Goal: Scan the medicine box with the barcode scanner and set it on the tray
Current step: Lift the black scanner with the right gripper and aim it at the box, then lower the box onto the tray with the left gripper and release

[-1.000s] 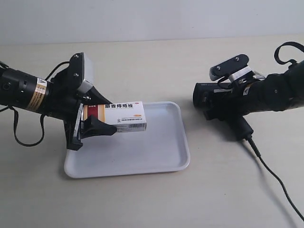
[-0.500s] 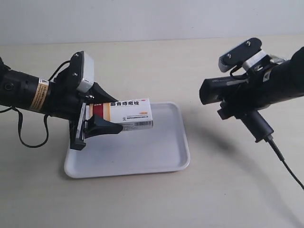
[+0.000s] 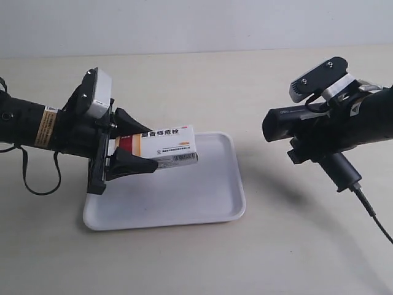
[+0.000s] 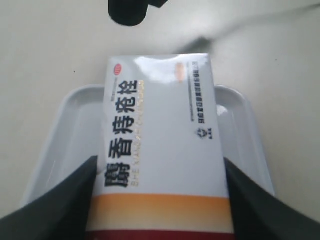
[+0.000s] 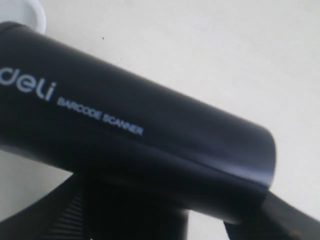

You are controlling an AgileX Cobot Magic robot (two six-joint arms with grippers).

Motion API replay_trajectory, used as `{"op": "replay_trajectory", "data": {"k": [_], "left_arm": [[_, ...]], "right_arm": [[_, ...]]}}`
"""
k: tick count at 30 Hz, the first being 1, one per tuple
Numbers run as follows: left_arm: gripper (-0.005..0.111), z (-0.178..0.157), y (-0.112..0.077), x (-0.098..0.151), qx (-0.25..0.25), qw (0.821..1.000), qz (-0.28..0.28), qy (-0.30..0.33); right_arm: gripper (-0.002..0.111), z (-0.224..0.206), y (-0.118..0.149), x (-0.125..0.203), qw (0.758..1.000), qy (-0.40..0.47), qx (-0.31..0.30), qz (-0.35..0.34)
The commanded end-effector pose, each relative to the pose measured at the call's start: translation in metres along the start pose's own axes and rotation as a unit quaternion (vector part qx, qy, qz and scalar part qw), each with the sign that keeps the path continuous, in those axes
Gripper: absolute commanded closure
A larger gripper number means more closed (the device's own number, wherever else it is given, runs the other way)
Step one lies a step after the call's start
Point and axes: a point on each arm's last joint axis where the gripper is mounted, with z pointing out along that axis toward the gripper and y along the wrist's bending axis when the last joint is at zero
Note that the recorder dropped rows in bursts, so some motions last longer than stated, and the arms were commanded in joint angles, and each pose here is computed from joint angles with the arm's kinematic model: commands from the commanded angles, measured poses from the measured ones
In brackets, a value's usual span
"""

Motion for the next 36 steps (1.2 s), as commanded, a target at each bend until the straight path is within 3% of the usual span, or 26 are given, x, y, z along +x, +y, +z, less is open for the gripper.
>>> {"op": "replay_trajectory", "data": {"k": [1, 4, 5, 9, 14, 17, 22, 28, 32, 36], "left_arm": [[0.106, -0.002, 0.004, 0.010, -0.008, 1.000, -0.022, -0.006], [0.103, 0.005, 0.009, 0.020, -0.029, 0.996, -0.087, -0.003], [0.099, 0.007, 0.011, 0.025, -0.044, 0.992, -0.119, 0.001], [0.081, 0.013, 0.016, 0.042, -0.081, 0.984, -0.153, 0.039], [0.079, 0.017, 0.014, 0.043, -0.077, 0.986, -0.139, 0.051], [0.063, 0.024, 0.012, 0.045, -0.083, 0.984, -0.131, 0.084], [0.028, 0.034, 0.004, 0.043, -0.065, 0.985, -0.105, 0.118], [0.001, 0.034, 0.002, 0.041, -0.055, 0.986, -0.105, 0.120], [0.001, 0.024, 0.005, 0.023, -0.075, 0.987, -0.094, 0.110], [0.001, 0.004, 0.006, -0.012, -0.096, 0.989, -0.069, 0.091]], "right_arm": [[0.108, -0.007, 0.000, -0.004, 1.000, -0.018, 0.004, -0.001], [0.108, 0.013, 0.000, -0.001, 0.997, -0.027, 0.009, 0.067], [0.108, 0.023, 0.000, 0.001, 0.995, -0.030, 0.011, 0.092], [0.108, 0.050, 0.002, 0.011, 0.993, -0.024, 0.015, 0.116], [0.108, 0.061, 0.004, 0.016, 0.992, -0.024, 0.016, 0.124], [0.103, 0.062, 0.003, 0.017, 0.989, -0.023, 0.020, 0.143], [0.076, 0.064, 0.003, 0.017, 0.987, -0.024, 0.024, 0.155], [0.030, 0.063, 0.003, 0.017, 0.978, -0.025, 0.023, 0.208], [0.007, 0.053, 0.000, 0.010, 0.975, -0.042, 0.023, 0.217], [0.003, 0.020, -0.004, -0.008, 0.973, -0.074, 0.020, 0.217]]}}
